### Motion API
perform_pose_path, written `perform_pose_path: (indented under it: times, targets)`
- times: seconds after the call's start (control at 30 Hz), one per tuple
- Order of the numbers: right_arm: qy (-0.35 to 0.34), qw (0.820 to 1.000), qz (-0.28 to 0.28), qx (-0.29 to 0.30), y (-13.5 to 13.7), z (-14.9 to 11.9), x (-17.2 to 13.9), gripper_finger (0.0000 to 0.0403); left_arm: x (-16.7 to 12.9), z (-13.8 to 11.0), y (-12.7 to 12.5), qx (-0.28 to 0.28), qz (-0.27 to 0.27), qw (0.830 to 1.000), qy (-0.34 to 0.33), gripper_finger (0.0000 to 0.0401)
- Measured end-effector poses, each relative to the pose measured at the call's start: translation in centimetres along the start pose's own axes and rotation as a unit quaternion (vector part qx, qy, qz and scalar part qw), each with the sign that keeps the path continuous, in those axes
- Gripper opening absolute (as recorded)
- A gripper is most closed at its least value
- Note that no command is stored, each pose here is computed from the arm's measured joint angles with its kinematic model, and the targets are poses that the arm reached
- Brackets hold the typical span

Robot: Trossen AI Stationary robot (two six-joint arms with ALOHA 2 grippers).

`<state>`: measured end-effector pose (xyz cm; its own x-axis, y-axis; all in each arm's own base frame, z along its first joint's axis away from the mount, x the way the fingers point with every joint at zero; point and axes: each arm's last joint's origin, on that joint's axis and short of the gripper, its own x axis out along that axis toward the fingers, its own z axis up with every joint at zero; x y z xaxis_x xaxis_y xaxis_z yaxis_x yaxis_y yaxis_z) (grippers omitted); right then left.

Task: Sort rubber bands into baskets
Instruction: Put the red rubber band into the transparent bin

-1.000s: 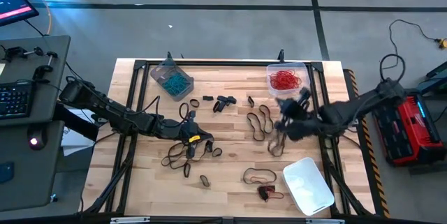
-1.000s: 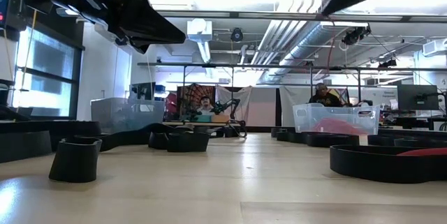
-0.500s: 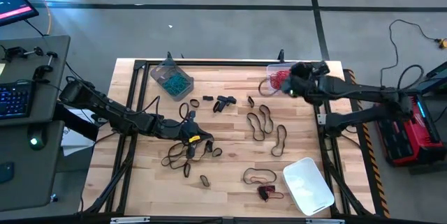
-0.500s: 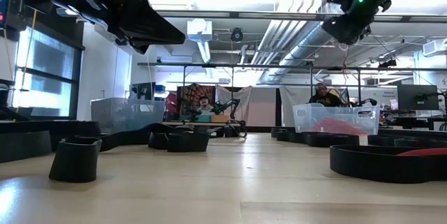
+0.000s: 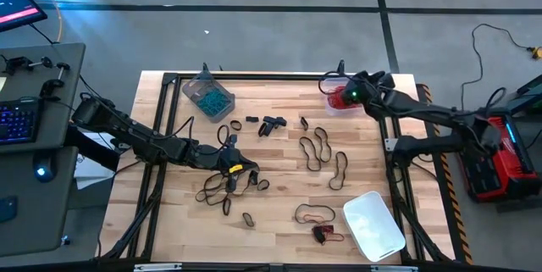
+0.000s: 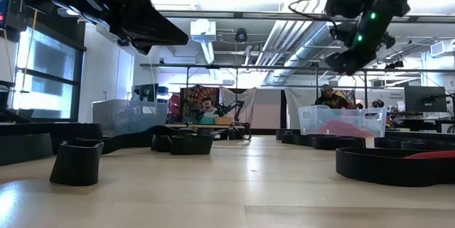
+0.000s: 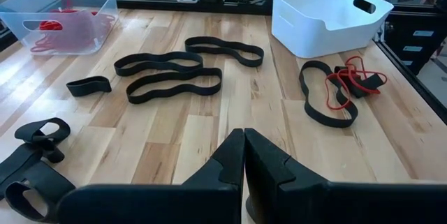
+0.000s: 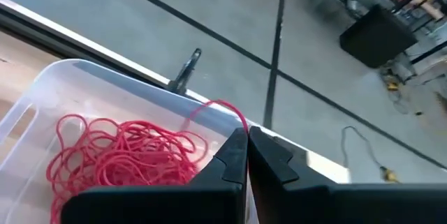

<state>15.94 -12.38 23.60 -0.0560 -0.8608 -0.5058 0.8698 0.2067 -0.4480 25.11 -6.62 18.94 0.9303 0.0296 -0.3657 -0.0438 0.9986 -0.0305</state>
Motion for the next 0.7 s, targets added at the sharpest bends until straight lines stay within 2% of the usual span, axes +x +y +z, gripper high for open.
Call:
perform_pose_path:
  times: [0.2,0.4,0.5,0.7]
  targets:
    - [0.000,0.999,0.030,0.042,0.1,-1.4,2.2,0.0000,0.0,0.0,0.0,0.000,0.000,1.000,0.000,0.0003]
    - [0.018,0.996,0.069,0.052,0.0,-2.0,3.0,0.0010,0.0,0.0,0.0,0.000,0.000,1.000,0.000,0.0003]
    - [0.018,0.996,0.070,0.048,0.1,-1.9,3.0,0.0039,0.0,0.0,0.0,0.000,0.000,1.000,0.000,0.0003]
    - [0.017,0.996,0.073,0.057,0.1,-1.8,3.0,0.0129,0.0,0.0,0.0,-0.001,0.000,1.000,0.000,0.0003]
